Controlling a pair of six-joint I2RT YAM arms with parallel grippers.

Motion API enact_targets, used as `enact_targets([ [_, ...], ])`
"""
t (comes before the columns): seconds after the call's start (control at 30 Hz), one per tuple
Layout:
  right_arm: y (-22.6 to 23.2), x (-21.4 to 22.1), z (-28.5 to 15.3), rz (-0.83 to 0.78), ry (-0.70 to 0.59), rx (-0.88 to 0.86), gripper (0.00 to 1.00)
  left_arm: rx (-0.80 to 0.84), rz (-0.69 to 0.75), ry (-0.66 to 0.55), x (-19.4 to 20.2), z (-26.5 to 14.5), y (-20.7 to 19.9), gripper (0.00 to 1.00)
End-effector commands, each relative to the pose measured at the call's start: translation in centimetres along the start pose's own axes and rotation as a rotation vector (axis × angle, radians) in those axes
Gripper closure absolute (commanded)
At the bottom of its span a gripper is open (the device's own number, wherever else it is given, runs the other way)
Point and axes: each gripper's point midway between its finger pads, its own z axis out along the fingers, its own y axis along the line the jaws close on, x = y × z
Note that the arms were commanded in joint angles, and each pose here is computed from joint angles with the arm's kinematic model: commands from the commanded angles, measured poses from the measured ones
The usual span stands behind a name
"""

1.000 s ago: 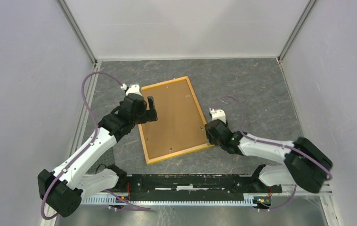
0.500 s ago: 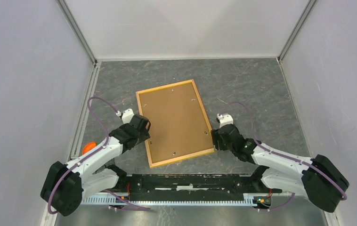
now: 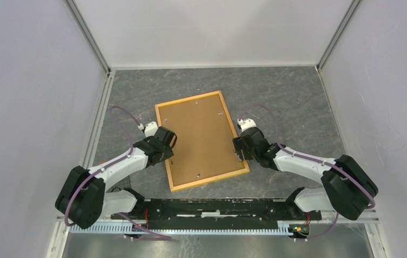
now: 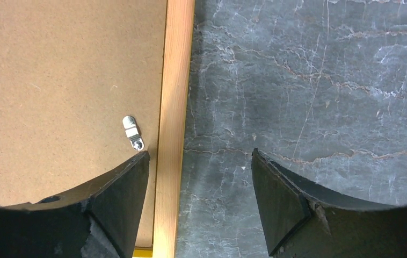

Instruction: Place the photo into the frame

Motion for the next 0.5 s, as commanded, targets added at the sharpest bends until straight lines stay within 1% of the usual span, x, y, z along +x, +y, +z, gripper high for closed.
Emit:
enact_targets([
  [0.0,0.8,-3.0,-0.1,-0.006,-0.061,-0.032,0.24,0.018,-0.030,0.030,-0.1,0.4,-1.4,0.54],
  [0.1,1.6,-3.5,-0.1,-0.008,-0.072,-0.073,0.24,0.006,-0.028,0.045,0.2,0.6,-1.3,0.56],
  [0.13,1.8,-3.6,0.0,-0.011,-0.076,-0.080,0.24,0.005,-0.032,0.042,0.2,0.6,-1.3,0.59],
  [0.2,1.8,-3.7,0.1,-0.014,-0.077,-0.081,0.23,0.001,-0.038,0.040,0.2,0.6,-1.1,0.62],
  [0.27,1.7,-3.7,0.4,-0.017,-0.066,-0.067,0.23,-0.009,-0.048,0.039,0.3,0.6,-0.9,0.64],
  [0.47,1.7,-3.7,1.2,0.027,-0.058,-0.041,0.28,-0.013,-0.058,0.035,0.3,0.6,-0.7,0.70],
])
